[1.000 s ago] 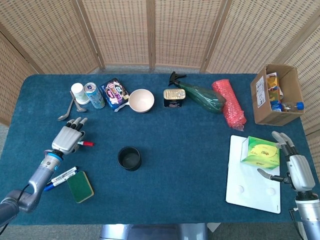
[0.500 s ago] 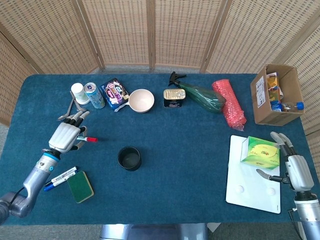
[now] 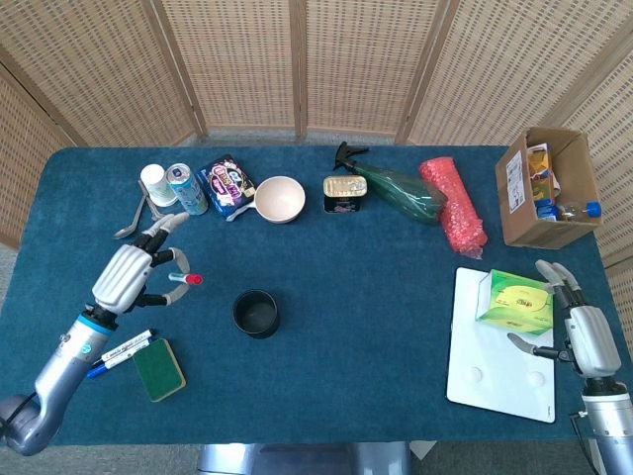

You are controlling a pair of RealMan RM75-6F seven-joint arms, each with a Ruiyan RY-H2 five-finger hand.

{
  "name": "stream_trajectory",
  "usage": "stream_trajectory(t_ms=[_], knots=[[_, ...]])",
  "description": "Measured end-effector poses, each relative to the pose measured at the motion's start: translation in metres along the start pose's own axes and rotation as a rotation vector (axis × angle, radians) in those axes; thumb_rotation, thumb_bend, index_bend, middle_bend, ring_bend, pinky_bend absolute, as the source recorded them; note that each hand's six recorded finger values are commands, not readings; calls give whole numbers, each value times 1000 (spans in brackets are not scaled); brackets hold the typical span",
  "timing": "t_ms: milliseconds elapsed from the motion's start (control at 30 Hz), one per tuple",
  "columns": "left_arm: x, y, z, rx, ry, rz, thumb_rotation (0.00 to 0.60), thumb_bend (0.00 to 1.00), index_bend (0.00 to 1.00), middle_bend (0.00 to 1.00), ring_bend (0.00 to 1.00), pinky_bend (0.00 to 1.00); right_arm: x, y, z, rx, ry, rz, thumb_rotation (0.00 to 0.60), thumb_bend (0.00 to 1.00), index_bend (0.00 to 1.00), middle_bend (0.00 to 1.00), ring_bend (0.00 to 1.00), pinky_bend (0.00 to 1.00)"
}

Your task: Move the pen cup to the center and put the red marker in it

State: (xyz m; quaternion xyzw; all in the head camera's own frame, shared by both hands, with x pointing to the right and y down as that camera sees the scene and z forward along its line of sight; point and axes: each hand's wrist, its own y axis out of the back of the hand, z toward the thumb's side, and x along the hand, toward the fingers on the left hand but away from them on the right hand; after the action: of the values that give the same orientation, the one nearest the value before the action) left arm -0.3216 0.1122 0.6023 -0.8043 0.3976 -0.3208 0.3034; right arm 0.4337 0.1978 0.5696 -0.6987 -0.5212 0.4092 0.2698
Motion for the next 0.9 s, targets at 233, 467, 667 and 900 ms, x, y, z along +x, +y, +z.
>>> stream_trajectory(t_ms=[233,467,667,900], knots=[[-1,-30,26,-230,-61,-53,600,359,612,0,0,190,0,-2,1,6,2,7,600,0,0,115,0,274],[10,-56,58,-305,-132,-79,600,359,608,0,0,190,0,-1,-1,3,-3,3,600,0,1,115,0,273],[22,-69,72,-286,-158,-93,600,359,608,0,0,186,0,1,-1,-1,-2,0,600,0,4,115,0,273],[29,-83,66,-278,-125,-113,600,359,592,0,0,177,0,3,-2,-8,-4,-4,600,0,5,116,0,273]])
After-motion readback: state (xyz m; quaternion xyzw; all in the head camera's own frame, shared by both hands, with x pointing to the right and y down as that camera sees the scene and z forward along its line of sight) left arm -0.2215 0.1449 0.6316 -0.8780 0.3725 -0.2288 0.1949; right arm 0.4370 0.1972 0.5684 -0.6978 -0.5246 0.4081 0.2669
